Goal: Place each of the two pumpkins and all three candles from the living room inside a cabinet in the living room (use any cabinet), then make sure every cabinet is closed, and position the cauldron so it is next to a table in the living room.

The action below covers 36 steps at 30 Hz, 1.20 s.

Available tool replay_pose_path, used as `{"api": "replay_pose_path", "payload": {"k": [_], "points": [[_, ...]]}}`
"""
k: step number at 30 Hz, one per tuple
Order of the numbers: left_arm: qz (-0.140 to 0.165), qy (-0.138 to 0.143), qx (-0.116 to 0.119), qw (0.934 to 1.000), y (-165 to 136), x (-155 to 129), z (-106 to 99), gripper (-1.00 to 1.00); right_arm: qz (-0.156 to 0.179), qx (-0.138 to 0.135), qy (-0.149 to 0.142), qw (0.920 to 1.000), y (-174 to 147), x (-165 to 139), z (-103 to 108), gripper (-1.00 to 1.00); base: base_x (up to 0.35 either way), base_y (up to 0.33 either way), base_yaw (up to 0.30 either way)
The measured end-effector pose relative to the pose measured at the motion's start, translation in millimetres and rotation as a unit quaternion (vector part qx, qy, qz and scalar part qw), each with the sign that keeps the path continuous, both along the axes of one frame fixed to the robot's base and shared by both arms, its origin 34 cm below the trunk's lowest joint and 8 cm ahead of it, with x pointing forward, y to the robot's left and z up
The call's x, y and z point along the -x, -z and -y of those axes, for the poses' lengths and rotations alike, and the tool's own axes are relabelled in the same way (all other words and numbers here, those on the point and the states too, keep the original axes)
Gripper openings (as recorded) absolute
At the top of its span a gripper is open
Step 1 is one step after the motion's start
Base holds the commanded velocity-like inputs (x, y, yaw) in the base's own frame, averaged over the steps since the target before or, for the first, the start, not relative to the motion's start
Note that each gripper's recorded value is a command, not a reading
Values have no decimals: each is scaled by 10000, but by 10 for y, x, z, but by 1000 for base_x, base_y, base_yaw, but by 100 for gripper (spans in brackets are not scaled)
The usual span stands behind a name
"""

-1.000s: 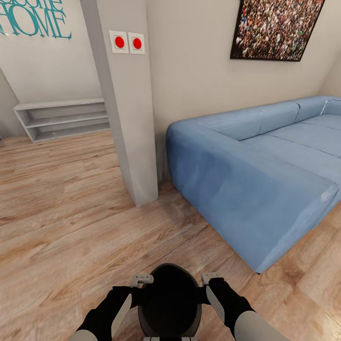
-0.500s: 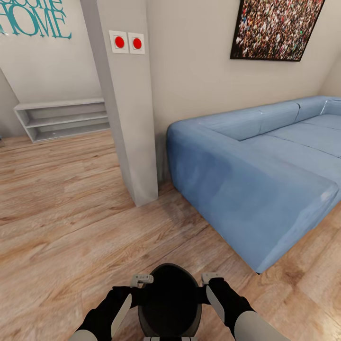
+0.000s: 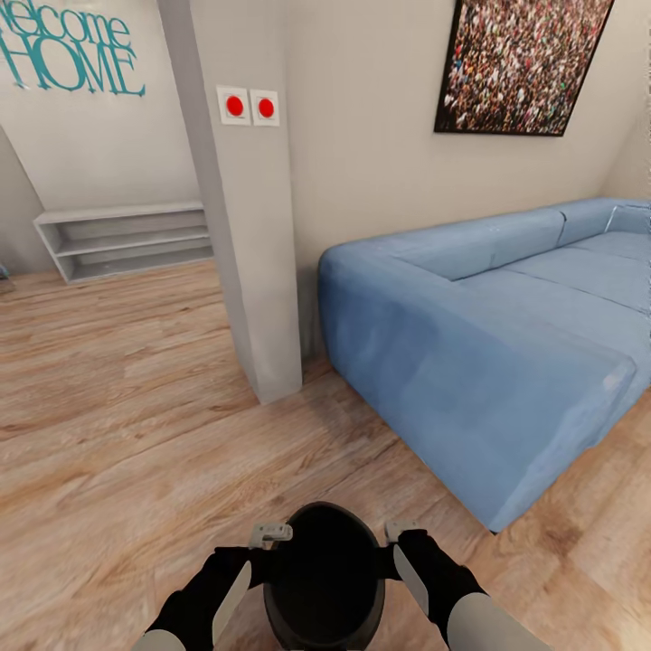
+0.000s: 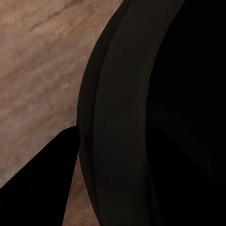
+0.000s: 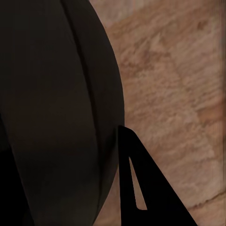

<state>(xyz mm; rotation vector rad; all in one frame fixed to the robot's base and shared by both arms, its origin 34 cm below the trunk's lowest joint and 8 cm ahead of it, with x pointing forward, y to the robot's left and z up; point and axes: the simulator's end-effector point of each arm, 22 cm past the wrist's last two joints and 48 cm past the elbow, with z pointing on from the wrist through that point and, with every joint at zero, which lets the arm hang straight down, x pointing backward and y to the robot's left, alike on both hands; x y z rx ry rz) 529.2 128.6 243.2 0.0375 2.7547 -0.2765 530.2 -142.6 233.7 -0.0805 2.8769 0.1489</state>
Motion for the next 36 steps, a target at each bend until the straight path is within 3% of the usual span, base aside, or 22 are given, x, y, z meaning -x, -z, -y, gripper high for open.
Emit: {"api": "replay_pose_path", "payload": {"k": [14,23,36], "points": [[297,0,0,9996,-279,-148,2,-100,298,1,-4,9996,-280,-155,1,-100,0,0,0],[308,-2,9,9995,-279,-151,5,-100,313,11,-15,9995,-286,-165,3,-100,-11,0,0],[396,-16,27,9992,-306,-195,15,-100,395,30,-38,9992,-325,-225,13,-100,-250,0,0]]}}
